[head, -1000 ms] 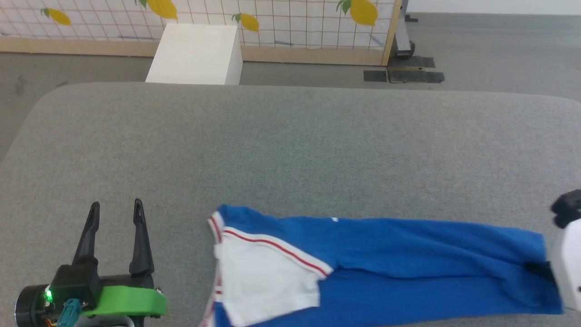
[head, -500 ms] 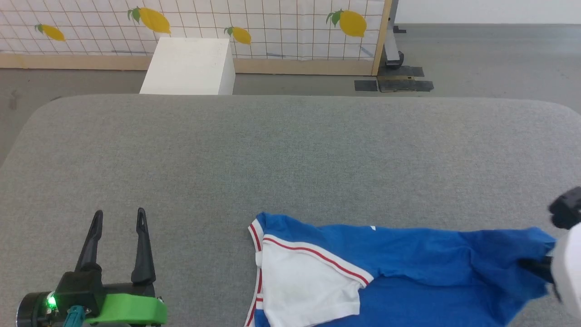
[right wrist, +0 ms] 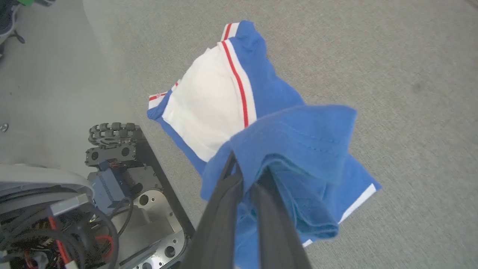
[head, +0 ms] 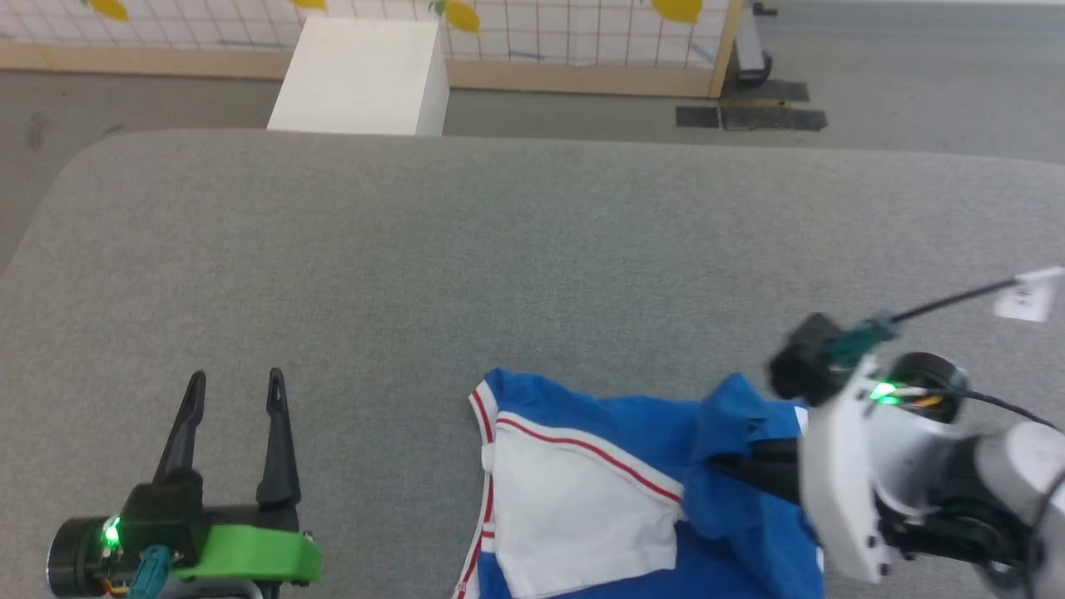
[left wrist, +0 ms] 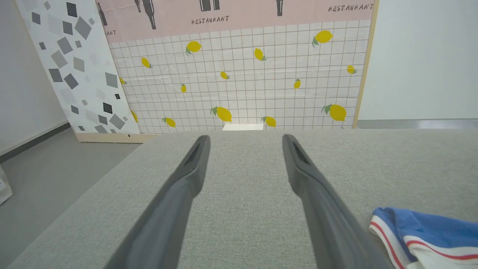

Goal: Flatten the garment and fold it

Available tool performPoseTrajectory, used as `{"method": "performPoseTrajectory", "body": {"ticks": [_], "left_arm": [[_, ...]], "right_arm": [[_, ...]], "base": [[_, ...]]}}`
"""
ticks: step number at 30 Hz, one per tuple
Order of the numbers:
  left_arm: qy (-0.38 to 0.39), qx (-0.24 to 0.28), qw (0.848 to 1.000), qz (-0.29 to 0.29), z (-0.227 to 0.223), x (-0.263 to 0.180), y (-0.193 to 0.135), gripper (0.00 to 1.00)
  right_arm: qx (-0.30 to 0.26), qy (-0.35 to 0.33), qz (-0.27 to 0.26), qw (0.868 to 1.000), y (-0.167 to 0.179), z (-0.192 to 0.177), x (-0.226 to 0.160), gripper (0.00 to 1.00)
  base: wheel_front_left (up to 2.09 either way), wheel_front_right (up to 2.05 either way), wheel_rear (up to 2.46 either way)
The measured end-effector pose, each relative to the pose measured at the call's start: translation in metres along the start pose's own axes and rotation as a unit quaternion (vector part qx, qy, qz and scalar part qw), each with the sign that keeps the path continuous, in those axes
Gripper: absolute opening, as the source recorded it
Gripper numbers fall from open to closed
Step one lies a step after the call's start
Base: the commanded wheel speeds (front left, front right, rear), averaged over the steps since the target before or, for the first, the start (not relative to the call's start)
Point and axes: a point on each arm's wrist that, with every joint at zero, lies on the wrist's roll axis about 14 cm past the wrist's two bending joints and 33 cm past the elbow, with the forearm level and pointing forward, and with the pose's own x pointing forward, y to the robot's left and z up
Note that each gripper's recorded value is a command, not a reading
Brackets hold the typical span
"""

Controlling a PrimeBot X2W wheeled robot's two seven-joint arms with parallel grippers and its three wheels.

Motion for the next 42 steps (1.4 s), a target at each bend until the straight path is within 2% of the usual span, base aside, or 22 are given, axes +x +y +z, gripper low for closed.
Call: {"method": "performPoseTrajectory", "body": {"ticks": [3,9,15,20,21,22,23,26,29,34,38,42], "left_arm": [[0.001,0.000,1.000,0.001,-0.002,0.005,0.000,1.00],[0.007,-0.001,1.000,0.004,-0.009,0.017,0.000,1.00],[0.021,0.001,1.000,0.012,-0.019,0.021,0.003,1.00],[0.031,0.006,0.999,0.023,-0.024,0.019,0.010,1.00],[0.032,0.007,0.999,0.027,-0.025,0.019,0.012,1.00],[0.033,0.008,0.999,0.030,-0.025,0.019,0.014,1.00],[0.032,0.008,0.999,0.031,-0.025,0.019,0.014,1.00],[0.032,0.007,0.999,0.031,-0.025,0.018,0.014,1.00],[0.027,0.005,0.999,0.029,-0.021,0.017,0.013,1.00],[0.019,0.001,1.000,0.020,-0.016,0.015,0.008,1.00],[0.012,-0.003,1.000,0.006,-0.013,0.018,0.000,1.00],[0.008,-0.007,1.000,-0.010,-0.010,0.020,-0.011,1.00]], "right_arm": [[-0.024,0.014,0.023,0.999,0.009,0.008,0.024,0.00],[-0.038,0.054,0.068,0.996,0.022,0.010,0.079,0.00],[-0.035,0.108,0.086,0.990,0.025,-0.014,0.126,0.00],[-0.052,0.145,0.083,0.985,0.019,-0.035,0.145,0.00],[-0.056,0.144,0.084,0.984,0.018,-0.035,0.146,0.12],[-0.060,0.140,0.083,0.985,0.018,-0.033,0.147,0.43],[-0.063,0.132,0.083,0.986,0.018,-0.031,0.147,1.00],[-0.069,0.097,0.085,0.989,0.022,-0.021,0.144,1.00],[-0.073,0.026,0.080,0.994,0.021,0.005,0.131,1.00],[-0.100,-0.111,0.018,0.989,-0.011,0.061,0.089,1.00],[-0.119,-0.226,-0.066,0.965,-0.051,0.102,0.040,1.00],[-0.126,-0.327,-0.149,0.925,-0.084,0.126,-0.014,1.00]], "base": [[0.00,0.00,0.00],[0.00,0.00,0.00],[0.00,0.00,0.00],[0.00,0.00,0.00],[0.00,0.00,0.00],[0.00,0.00,0.00],[0.00,0.00,0.00],[0.00,0.00,0.00],[0.00,0.00,0.00],[0.00,0.00,0.00],[0.00,0.00,0.00],[0.00,0.00,0.00]]}}
